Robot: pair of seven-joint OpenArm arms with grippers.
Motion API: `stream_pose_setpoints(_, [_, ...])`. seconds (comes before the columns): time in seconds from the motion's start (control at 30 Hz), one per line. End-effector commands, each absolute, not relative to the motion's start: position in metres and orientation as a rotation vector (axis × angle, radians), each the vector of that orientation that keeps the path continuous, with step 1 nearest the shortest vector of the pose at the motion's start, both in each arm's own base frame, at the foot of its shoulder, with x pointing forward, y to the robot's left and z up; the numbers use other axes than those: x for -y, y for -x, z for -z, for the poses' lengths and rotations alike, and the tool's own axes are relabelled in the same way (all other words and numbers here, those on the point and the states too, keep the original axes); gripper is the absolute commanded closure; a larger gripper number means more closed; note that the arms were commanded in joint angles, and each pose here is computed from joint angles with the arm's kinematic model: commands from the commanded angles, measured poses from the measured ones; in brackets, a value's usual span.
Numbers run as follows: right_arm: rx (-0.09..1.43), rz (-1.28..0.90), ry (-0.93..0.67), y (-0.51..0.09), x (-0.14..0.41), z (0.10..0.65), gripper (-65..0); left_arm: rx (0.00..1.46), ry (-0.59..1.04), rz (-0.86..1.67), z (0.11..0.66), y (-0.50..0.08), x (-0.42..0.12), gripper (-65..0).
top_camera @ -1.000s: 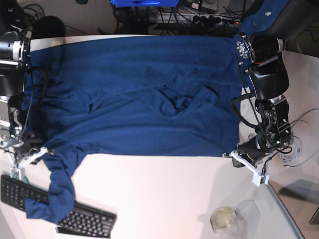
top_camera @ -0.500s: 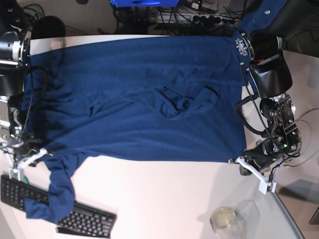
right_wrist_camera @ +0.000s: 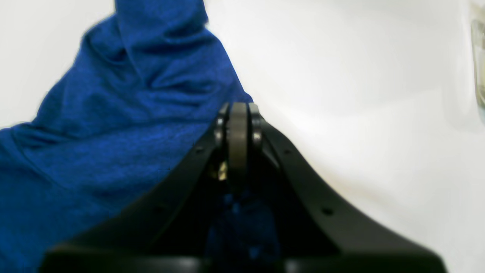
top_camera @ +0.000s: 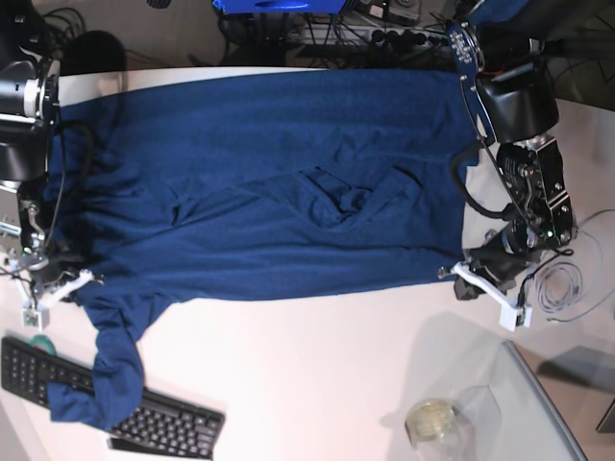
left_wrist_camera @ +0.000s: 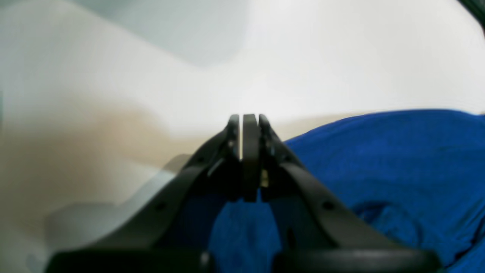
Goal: Layout the t-shirt on the table in an organized manner, then fold the t-shirt properly
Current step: 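Grasp the hem corner with the left gripper and pull it taut, then lift the hem edge with both grippers and fold it onto the collar edge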
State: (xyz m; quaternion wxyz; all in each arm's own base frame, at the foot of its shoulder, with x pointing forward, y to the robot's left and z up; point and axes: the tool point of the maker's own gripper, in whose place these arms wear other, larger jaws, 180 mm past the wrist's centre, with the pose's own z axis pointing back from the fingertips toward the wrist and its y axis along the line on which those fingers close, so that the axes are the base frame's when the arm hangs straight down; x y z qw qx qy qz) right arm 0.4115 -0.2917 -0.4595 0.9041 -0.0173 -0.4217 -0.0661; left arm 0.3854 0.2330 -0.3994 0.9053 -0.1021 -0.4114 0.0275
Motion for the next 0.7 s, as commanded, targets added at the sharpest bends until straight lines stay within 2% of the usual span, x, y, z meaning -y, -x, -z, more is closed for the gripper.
stream_pose_setpoints(0.0, [0.949, 0.133, 0.051, -0.43, 0.302, 0.434, -0.2, 0.922, 0.202, -0.039, 0.374, -0.398, -0.238, 0.0])
stream_pose_setpoints(0.27, [0.939, 0.118, 0.076, -0.418, 0.313, 0.436, -0.3, 0.916, 0.124, 0.039, 0.358, -0.363, -0.238, 0.0])
stream_pose_setpoints(0.4, [0.944, 0.102, 0.093, -0.41, 0.318, 0.436, -0.5, 0.881, 0.104, 0.058, 0.368, -0.336, -0.238, 0.0])
stream_pose_setpoints(0.53, [0.849, 0.115, 0.093, -0.397, 0.321, 0.449, -0.2, 0.847, 0.102, 0.063, 0.38, -0.317, -0.236, 0.0])
stream_pose_setpoints(0.67, [0.825, 0.113, 0.094, -0.388, 0.32, 0.457, -0.2, 0.844, 0.09, 0.074, 0.379, -0.307, -0.236, 0.0])
